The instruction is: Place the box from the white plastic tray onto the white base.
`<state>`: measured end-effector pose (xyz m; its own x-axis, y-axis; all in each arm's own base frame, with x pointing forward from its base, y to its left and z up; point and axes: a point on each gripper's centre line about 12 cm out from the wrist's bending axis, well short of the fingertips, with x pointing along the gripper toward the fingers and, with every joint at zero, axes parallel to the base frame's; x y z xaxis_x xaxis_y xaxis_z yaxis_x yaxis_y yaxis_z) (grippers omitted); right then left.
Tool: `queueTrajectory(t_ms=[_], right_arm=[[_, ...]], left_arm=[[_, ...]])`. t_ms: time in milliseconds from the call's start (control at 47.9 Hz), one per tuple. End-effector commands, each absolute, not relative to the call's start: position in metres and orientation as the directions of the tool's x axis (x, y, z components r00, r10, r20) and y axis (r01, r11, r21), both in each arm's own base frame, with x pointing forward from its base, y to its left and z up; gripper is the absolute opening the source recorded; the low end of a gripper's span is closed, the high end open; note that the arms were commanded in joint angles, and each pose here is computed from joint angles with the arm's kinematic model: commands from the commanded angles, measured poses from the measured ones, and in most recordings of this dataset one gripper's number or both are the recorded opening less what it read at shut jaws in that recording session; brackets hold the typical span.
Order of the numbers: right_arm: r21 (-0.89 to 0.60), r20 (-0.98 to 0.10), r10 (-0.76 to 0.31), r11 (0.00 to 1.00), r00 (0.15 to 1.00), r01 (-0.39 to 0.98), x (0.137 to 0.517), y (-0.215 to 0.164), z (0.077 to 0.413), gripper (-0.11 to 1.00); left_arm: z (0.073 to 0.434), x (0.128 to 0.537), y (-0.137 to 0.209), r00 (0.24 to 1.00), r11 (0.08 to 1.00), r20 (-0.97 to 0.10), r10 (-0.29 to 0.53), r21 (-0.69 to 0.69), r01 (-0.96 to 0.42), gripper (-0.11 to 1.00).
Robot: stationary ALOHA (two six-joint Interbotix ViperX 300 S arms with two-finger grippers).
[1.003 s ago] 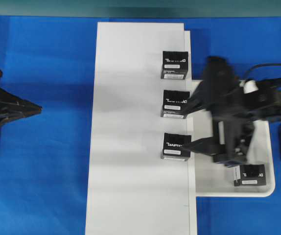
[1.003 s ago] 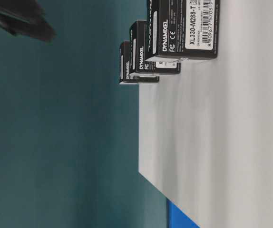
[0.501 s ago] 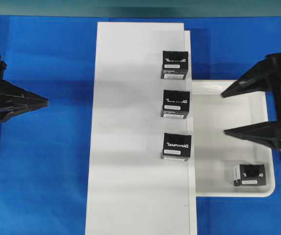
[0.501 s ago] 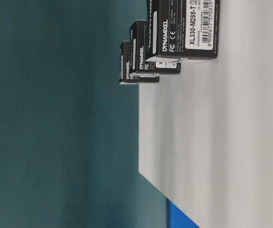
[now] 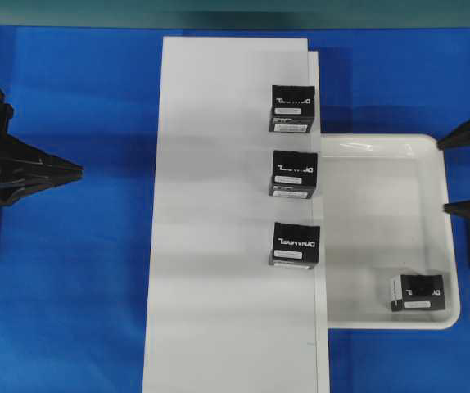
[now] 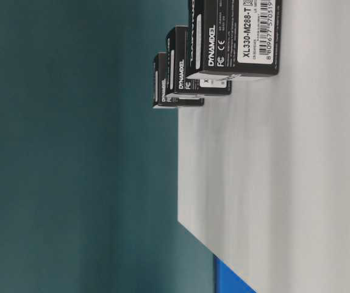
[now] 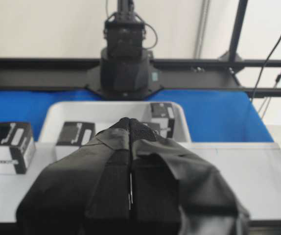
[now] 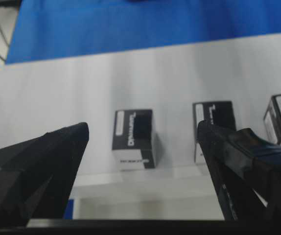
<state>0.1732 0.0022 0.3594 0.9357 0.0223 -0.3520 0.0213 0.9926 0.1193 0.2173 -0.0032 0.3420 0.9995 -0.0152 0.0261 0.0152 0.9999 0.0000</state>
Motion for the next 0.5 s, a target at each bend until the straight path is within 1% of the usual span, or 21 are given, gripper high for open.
queueTrajectory(t_ms=[0,292,480], right_arm=[[0.117,-0.339,0.02,0.993,0.941,0.021,0.168,0.002,0.36,1.0],[0.118,-0.342,0.021,0.993,0.94,0.021,0.161,0.002,0.349,1.0],[0.123,-0.326,0.022,0.992,0.945,0.019,0.155,0.002,0.348,1.0]], left_arm=[[0.351,0.219,-0.004,0.999,1.0,0.048,-0.02,0.0,0.02,-0.07],[0.349,0.216,-0.007,0.998,0.999,0.048,-0.032,-0.003,0.032,-0.07],[0.35,0.213,-0.008,0.998,0.999,0.055,-0.04,-0.005,0.04,-0.07]])
